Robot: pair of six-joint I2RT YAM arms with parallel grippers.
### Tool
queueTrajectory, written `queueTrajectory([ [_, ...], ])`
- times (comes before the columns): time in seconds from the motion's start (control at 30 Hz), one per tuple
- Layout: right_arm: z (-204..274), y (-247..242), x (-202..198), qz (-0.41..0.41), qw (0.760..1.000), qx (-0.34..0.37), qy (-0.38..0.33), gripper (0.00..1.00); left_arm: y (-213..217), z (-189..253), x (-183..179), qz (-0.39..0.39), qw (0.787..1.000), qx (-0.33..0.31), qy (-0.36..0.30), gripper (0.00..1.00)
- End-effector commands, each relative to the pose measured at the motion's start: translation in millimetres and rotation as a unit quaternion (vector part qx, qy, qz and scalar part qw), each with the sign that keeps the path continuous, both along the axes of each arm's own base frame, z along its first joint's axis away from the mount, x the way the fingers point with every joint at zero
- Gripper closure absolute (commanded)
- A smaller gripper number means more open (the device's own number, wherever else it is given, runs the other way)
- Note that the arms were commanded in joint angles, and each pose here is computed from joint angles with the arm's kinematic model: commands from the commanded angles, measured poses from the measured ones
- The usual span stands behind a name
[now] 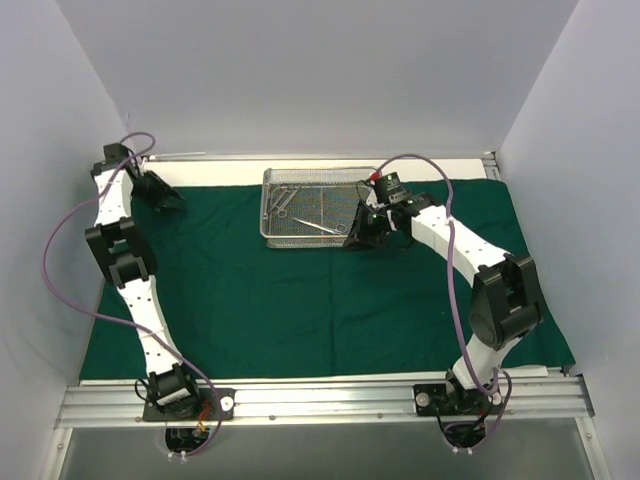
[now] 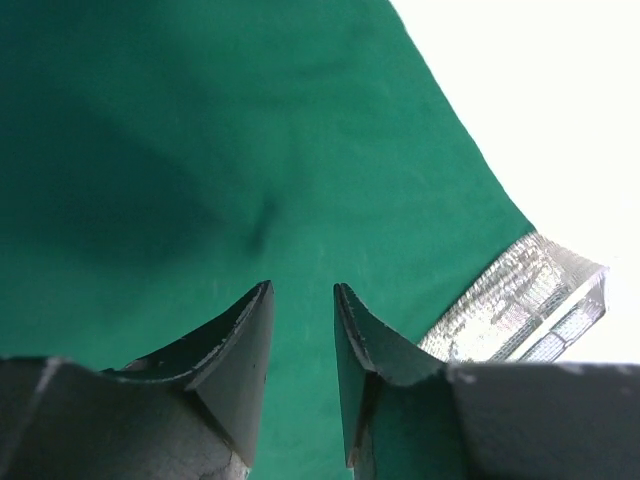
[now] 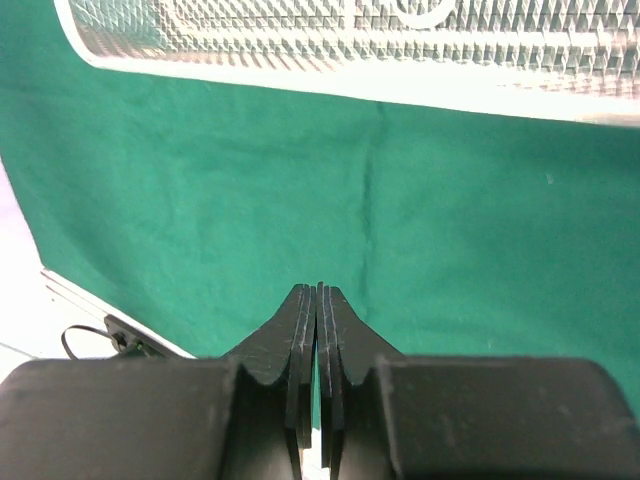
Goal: Open and lay out the surgical kit
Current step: Smooth out the surgical kit at the center of the board.
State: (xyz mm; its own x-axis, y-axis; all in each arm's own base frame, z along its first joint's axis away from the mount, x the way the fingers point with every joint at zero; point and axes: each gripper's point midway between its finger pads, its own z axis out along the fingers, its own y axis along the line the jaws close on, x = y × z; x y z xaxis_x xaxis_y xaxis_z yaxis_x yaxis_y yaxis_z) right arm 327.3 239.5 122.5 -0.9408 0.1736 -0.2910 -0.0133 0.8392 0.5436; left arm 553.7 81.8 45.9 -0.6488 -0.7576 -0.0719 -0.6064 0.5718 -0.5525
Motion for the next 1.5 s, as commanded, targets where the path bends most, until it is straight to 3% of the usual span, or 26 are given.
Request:
queueTrajectory([
  [0.0,12.9,5.9,11.9,0.015,1.0,0.0,-0.02,0.99,14.0,114.4,-9.4,-0.003,0.993,0.08,-0.088,0.6],
  [0.07,11.7,8.8,17.0,0.018,1.0,0.001,-0.02,0.92,16.2,111.6,-32.1,-0.001,0.993,0.106,-0.054,0.59],
  [0.1,10.9,11.4,17.8,0.023,1.0,0.003,-0.018,0.91,15.2,130.8,-42.4,-0.001,0.991,0.119,-0.063,0.59],
  [0.17,9.7,17.4,21.2,0.037,0.999,0.003,-0.021,0.9,16.2,112.7,-71.2,-0.004,0.99,0.136,-0.018,0.6],
  [0.2,8.4,20.7,21.3,0.046,0.999,0.001,-0.02,0.9,14.9,130.5,-84.8,-0.002,0.988,0.149,-0.027,0.61],
  [0.23,3.5,24.2,22.1,0.054,0.998,-0.002,-0.017,0.9,10.6,108.3,-107.5,-0.013,0.989,0.145,0.01,0.62],
  [0.3,2.8,36.3,23.3,0.08,0.996,-0.004,-0.027,0.91,13.4,120.3,-137.7,-0.006,0.987,0.162,0.015,0.67],
  [0.37,1.7,45.4,24.3,0.093,0.995,-0.004,-0.035,0.93,16.4,93.9,-180.0,0.005,0.986,0.153,0.066,0.82],
  [0.43,0.2,58.1,25.0,0.103,0.994,0.01,-0.04,0.94,22.8,97.5,-209.1,0.024,0.982,0.174,0.07,0.86],
  [0.47,-0.7,61.5,24.3,0.104,0.994,0.015,-0.04,0.95,24.1,82.0,-233.7,0.032,0.979,0.171,0.104,0.87],
  [0.53,-1.0,71.4,20.1,0.107,0.993,0.034,-0.036,0.96,28.8,81.5,-258.4,0.045,0.972,0.193,0.124,0.97],
  [0.73,-7.6,79.4,3.3,0.129,0.991,0.037,-0.029,0.97,31.0,45.7,-318.1,0.054,0.947,0.226,0.221,0.98],
  [0.87,-4.8,75.3,-2.9,0.133,0.99,0.036,-0.037,0.98,30.6,15.4,-336.1,0.049,0.932,0.214,0.289,0.98],
  [0.93,-1.9,73.4,-5.5,0.133,0.99,0.036,-0.04,0.98,32.5,9.1,-326.6,0.037,0.935,0.21,0.283,0.98],
  [1.03,-2.7,70.6,-10.3,0.136,0.989,0.035,-0.039,0.99,42.2,-3.3,-326.9,0.035,0.924,0.225,0.307,0.98],
  [1.3,-9.7,65.2,-15.3,0.135,0.99,0.03,-0.037,1.0,54.0,-28.0,-359.4,0.025,0.872,0.25,0.42,0.98],
  [1.47,-14.9,66.0,-14.3,0.137,0.99,0.031,-0.035,1.0,57.7,-30.9,-363.1,0.028,0.86,0.257,0.439,0.98],
])
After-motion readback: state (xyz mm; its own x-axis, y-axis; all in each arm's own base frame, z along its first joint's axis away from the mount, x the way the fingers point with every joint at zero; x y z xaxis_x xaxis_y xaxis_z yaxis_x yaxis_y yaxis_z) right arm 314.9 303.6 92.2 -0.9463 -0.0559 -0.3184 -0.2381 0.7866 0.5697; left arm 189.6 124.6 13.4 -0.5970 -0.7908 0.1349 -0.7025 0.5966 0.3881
